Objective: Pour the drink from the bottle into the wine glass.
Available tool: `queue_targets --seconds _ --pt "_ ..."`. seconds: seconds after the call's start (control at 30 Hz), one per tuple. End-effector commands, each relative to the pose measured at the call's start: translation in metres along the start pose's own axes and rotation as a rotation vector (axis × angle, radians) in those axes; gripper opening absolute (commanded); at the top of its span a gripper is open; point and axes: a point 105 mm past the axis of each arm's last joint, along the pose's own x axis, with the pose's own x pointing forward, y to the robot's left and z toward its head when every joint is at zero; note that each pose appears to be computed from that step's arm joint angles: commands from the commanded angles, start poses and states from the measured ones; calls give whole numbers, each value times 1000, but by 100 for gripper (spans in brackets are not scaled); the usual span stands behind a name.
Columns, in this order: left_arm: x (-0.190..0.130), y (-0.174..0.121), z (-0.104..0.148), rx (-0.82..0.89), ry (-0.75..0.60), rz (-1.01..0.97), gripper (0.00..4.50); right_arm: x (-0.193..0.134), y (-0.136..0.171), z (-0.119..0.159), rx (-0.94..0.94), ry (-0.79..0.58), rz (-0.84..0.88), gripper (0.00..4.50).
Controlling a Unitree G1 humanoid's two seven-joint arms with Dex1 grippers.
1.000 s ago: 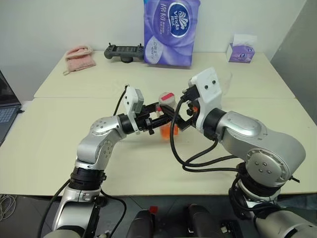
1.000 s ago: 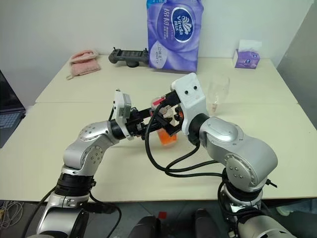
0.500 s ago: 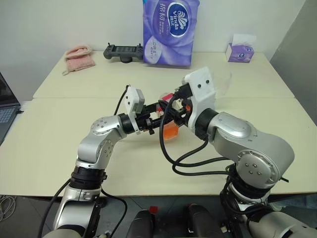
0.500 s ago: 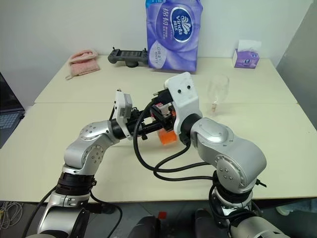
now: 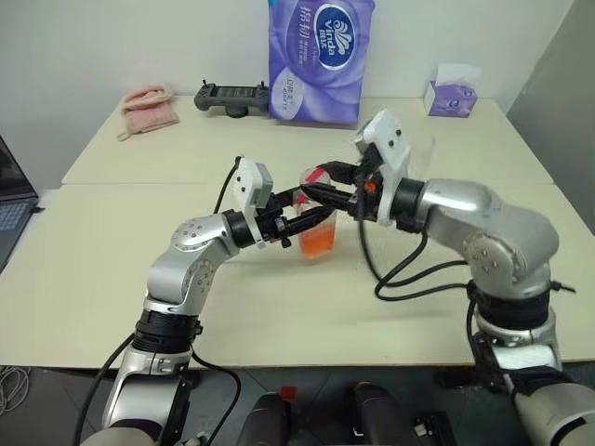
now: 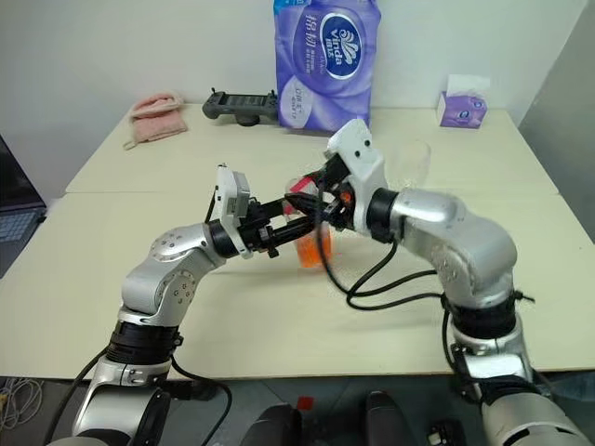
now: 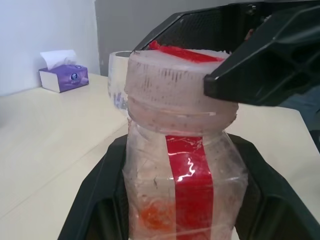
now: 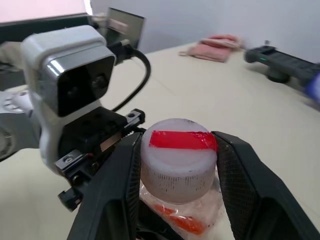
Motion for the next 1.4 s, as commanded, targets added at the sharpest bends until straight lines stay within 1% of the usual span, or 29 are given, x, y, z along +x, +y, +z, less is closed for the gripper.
queue_targets --seconds 0.03,0.07,0.17,0.4,0.47,0.5,0.63,0.67,0.83,0.93,1.03,1.23,1.4 --pt "0 -8 18 53 -50 -42 208 -23 16 13 -111 -15 369 182" --pt "0 -9 18 54 -51 -43 208 -25 20 8 -134 11 448 182" --pt "-1 -12 18 54 -51 -41 207 -17 13 9 -193 24 528 182" --pt "-3 -13 18 59 -49 -30 207 -4 8 8 -245 62 588 182" --pt "-3 -13 18 61 -50 -27 207 -4 8 13 -231 45 592 257" --pt "-2 -13 18 61 -51 -26 207 -5 8 16 -226 35 591 284" --pt "-2 -12 18 62 -50 -26 206 -8 7 24 -228 13 581 427" --pt "-2 -12 18 61 -50 -26 206 -9 6 26 -236 -3 567 450" --pt "-1 -9 19 62 -51 -25 206 -13 7 35 -216 -59 520 450" --pt "-1 -9 19 62 -51 -25 205 -8 4 37 -226 -78 438 450" --pt "-1 -7 18 63 -50 -24 201 -5 8 36 -212 -93 399 450" --pt "0 -7 17 60 -50 -27 195 14 7 28 -162 -77 252 450" --pt "1 -7 18 60 -53 -29 192 22 1 27 -141 -80 179 450"
